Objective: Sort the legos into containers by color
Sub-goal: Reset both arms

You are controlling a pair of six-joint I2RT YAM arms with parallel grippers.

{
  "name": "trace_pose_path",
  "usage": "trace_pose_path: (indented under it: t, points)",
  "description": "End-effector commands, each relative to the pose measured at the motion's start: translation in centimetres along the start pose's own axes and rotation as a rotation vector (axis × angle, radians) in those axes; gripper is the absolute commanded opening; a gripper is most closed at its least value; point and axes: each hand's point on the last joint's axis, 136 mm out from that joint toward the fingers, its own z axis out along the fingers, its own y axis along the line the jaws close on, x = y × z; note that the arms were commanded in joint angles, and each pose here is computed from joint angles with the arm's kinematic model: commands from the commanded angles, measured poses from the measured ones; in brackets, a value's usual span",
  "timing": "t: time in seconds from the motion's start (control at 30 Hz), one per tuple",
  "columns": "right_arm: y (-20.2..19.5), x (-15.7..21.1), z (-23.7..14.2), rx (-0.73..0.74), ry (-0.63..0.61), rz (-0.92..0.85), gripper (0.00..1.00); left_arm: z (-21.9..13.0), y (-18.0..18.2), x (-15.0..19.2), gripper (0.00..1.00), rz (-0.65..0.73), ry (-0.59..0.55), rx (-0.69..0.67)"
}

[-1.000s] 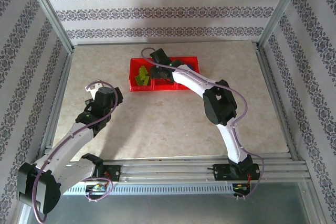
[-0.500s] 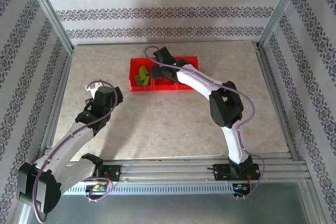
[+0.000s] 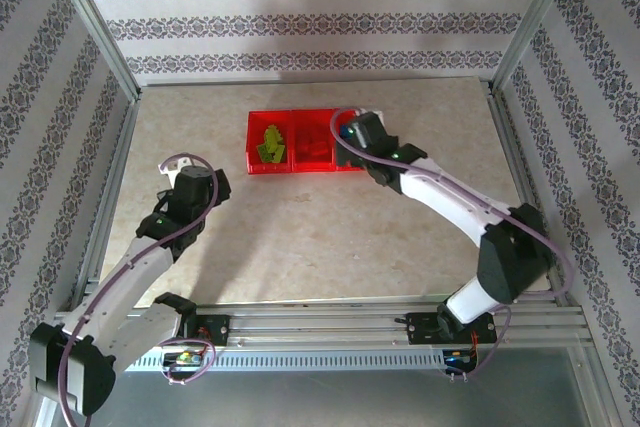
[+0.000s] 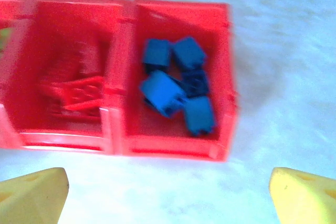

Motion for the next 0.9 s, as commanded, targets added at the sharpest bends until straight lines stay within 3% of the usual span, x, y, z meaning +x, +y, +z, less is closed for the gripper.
trace_pose_path:
  t: [0.0,0.23,0.43,0.7,0.87]
  points:
    - [-4.2,0.1,-1.6,0.103,-0.064,0.046,0.98,-0.5,1.9,0.3,1.00,0.041,0.000,-0.056]
    - [-11.7,2.9,-3.2,0.282,-0.095,0.124,0.98,-0.6,3.5,-0.1,1.00,0.067,-0.101,-0.092]
    - [-15.4,4.4,-2.5,0.356,-0.100,0.144,0.98,1.1,3.8,0.0,1.00,0.112,-0.161,-0.090]
    - [-18.2,4.5,-1.1,0.315,-0.178,0.158,0.98,3.9,4.2,-1.1,1.00,0.134,-0.241,-0.059]
    - [-18.1,4.2,-0.9,0.299,-0.280,0.067,0.98,6.5,4.3,-0.7,1.00,0.139,-0.210,-0.028]
